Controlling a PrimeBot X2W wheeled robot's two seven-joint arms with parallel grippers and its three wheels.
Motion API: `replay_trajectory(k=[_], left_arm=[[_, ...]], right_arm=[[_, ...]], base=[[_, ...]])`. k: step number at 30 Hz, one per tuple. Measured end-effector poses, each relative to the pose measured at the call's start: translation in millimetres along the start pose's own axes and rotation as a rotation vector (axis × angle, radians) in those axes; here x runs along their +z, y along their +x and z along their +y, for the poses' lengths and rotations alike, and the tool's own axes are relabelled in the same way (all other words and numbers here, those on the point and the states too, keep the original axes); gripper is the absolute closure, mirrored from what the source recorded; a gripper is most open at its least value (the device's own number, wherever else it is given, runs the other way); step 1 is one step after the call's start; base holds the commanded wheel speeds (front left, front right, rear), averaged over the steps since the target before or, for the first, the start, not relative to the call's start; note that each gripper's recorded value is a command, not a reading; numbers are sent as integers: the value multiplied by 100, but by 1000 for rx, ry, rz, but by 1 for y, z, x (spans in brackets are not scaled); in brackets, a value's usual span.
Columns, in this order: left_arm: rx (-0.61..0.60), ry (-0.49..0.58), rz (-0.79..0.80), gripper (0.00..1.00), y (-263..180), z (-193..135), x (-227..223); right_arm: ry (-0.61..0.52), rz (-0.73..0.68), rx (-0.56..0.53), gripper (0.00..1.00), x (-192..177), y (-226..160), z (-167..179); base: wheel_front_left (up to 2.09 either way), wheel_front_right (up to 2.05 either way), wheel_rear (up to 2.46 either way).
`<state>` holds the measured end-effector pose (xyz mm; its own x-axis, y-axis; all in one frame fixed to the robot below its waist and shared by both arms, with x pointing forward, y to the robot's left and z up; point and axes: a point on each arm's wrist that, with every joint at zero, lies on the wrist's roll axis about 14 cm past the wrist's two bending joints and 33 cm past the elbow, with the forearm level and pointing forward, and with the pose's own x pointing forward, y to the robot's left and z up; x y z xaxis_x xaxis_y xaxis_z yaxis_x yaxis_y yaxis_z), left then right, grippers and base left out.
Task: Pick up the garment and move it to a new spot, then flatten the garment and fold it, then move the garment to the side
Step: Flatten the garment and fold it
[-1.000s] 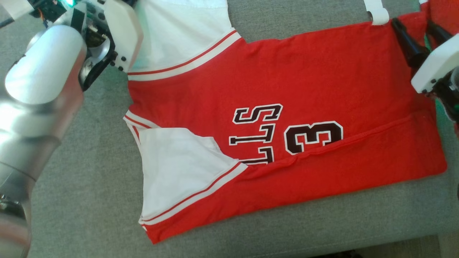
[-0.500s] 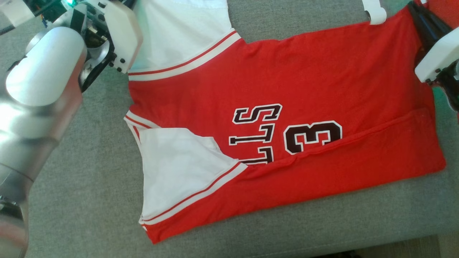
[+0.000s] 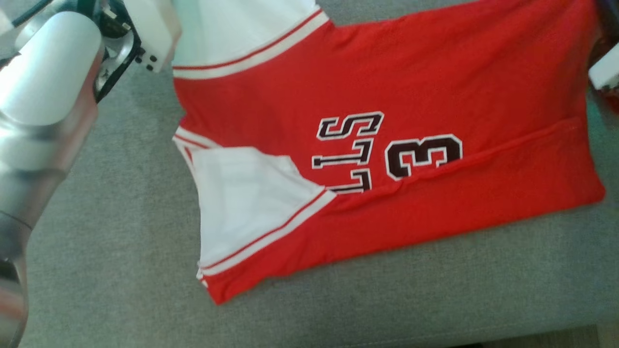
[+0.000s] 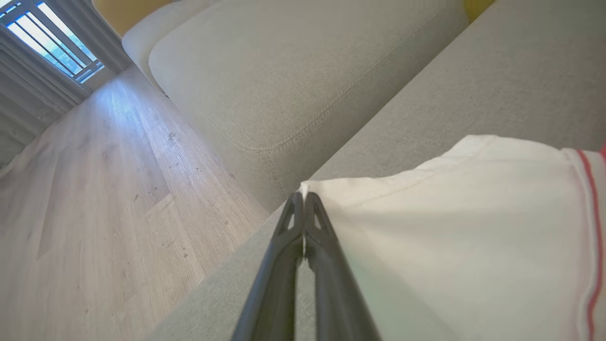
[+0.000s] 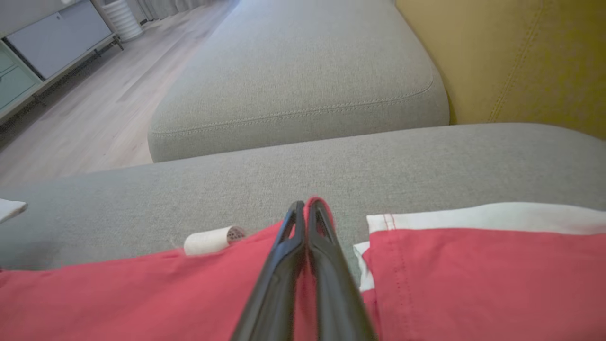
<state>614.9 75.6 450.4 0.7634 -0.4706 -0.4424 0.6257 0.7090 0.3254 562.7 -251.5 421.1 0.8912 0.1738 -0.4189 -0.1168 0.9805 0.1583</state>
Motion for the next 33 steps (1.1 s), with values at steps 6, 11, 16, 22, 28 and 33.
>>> replay_trajectory(k=[6, 11, 16, 22, 28, 33], left_arm=[[42, 15, -72, 100, -14, 16, 19], [47, -38, -95, 100, -27, 17, 26], [19, -130, -88, 100, -40, 5, 16], [-14, -194, -83, 100, -64, -9, 2], [-10, -242, -96, 100, -94, -24, -5], [-30, -297, -68, 100, -121, -50, -17]], right_arm=[[1, -33, 6, 100, 11, -1, 1], [6, -56, 5, 100, 18, -8, -1], [27, -22, 6, 100, 0, -16, -1], [28, -22, 26, 100, -4, -25, 3], [36, -12, 37, 100, -11, -41, 6], [53, 24, 38, 100, -27, -55, 5]], base=[[0, 0, 0], [0, 0, 0], [0, 0, 0], [0, 0, 0], [0, 0, 0], [0, 0, 0]])
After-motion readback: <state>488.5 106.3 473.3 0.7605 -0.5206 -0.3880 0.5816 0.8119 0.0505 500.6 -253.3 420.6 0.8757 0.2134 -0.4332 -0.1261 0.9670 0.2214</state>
